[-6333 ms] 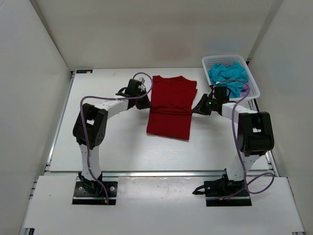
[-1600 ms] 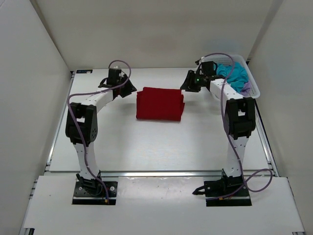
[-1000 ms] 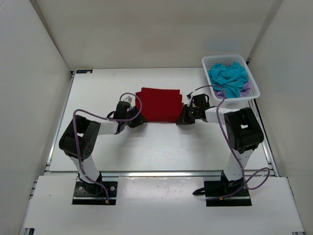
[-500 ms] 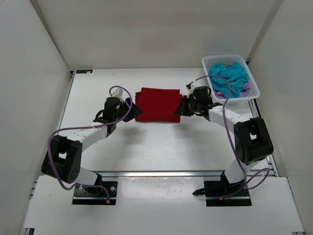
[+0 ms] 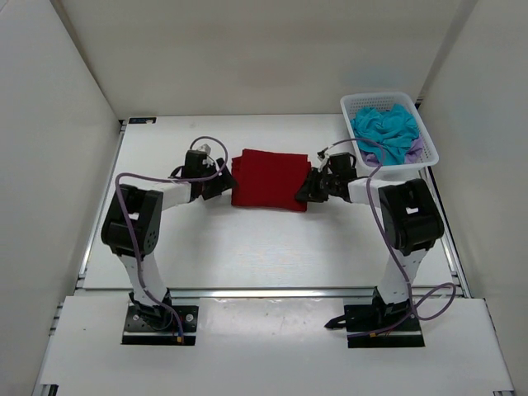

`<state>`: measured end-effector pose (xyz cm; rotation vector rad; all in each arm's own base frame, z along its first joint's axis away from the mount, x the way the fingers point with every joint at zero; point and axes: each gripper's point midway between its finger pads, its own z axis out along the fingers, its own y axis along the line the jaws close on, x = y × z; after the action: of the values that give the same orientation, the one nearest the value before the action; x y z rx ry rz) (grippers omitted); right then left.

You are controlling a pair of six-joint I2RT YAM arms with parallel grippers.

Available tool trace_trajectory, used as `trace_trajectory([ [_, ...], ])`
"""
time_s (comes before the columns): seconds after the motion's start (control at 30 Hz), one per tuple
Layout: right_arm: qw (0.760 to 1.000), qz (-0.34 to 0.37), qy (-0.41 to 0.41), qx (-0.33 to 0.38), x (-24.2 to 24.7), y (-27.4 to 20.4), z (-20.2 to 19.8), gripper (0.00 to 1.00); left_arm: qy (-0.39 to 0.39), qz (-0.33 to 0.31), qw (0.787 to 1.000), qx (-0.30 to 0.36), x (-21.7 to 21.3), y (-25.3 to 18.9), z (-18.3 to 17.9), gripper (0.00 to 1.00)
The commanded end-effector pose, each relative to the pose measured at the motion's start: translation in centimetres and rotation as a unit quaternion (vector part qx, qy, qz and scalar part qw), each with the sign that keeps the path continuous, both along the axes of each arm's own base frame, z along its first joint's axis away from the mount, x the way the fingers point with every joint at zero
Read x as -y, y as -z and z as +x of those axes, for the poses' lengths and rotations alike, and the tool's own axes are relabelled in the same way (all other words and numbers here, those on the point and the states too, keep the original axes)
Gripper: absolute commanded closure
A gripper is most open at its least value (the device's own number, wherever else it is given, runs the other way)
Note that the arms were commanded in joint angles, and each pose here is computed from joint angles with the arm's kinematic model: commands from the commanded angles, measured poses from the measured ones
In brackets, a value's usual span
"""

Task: Fold and stack the t-shirts
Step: Fold the long partially folded tshirt into a neat square, then put the neatly folded tshirt into the corner of the board with the left arm

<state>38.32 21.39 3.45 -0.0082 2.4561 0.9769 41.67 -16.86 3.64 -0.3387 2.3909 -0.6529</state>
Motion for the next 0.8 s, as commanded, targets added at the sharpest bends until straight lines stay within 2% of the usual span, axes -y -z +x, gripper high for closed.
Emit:
trace_trajectory([
  [0.0, 0.999, 0.007, -0.009, 0.03, 0.0, -2.5, 0.1, 0.67, 0.042, 0.033, 0.999, 0.001, 1.4, 0.3, 0.6, 0.17],
  [0.07, 0.998, 0.012, -0.006, 0.068, 0.2, -5.5, 0.2, 0.54, 0.044, 0.039, 0.998, 0.008, 1.8, 0.0, 2.1, 0.17],
  [0.17, 0.995, 0.02, -0.004, 0.097, 0.4, -7.8, -0.8, 0.5, 0.067, 0.035, 0.997, 0.0, 3.2, 1.3, 2.7, 0.24],
  [0.23, 0.995, 0.021, -0.005, 0.1, 0.5, -7.8, -2.2, 0.49, 0.092, 0.018, 0.995, -0.012, 4.8, 2.5, 2.4, 0.5],
  [0.27, 0.992, 0.024, -0.007, 0.12, 0.4, -9.0, -2.6, 0.48, 0.092, 0.004, 0.996, -0.01, 5.5, 2.3, 2.9, 0.67],
  [0.33, 0.993, 0.029, -0.008, 0.115, 0.5, -8.6, -3.4, 0.48, 0.093, -0.01, 0.996, -0.009, 6.8, 2.3, 3.0, 0.88],
  [0.4, 0.993, 0.035, -0.019, 0.113, 0.5, -8.5, -4.3, 0.49, 0.082, -0.022, 0.996, 0.013, 7.2, 1.1, 4.2, 0.99],
  [0.43, 0.993, 0.035, -0.023, 0.107, 0.5, -8.1, -4.7, 0.49, 0.07, -0.03, 0.997, 0.022, 6.8, 0.1, 5.2, 1.0],
  [0.53, 0.994, 0.025, -0.034, 0.097, 0.4, -6.9, -5.9, 0.5, 0.014, -0.061, 0.997, 0.037, 2.6, -3.0, 8.1, 1.0],
  [0.6, 0.995, 0.032, -0.045, 0.085, -0.2, -6.3, -6.9, 0.5, -0.055, -0.056, 0.995, 0.053, -4.2, -4.9, 9.6, 1.0],
  [0.63, 0.995, 0.028, -0.053, 0.078, -0.4, -5.6, -7.5, 0.5, -0.084, -0.05, 0.993, 0.061, -6.9, -5.7, 9.5, 1.0],
  [0.67, 0.994, 0.034, -0.064, 0.083, -1.0, -5.8, -7.8, 0.51, -0.128, -0.046, 0.99, 0.047, -11.0, -4.6, 8.8, 1.0],
  [0.7, 0.993, 0.035, -0.07, 0.083, -1.3, -5.8, -7.9, 0.51, -0.17, -0.054, 0.982, 0.061, -14.7, -6.0, 8.5, 1.0],
  [0.77, 0.993, 0.038, -0.081, 0.081, -1.7, -5.5, -8.6, 0.52, -0.239, -0.069, 0.968, 0.04, -19.7, -4.1, 5.1, 1.0],
])
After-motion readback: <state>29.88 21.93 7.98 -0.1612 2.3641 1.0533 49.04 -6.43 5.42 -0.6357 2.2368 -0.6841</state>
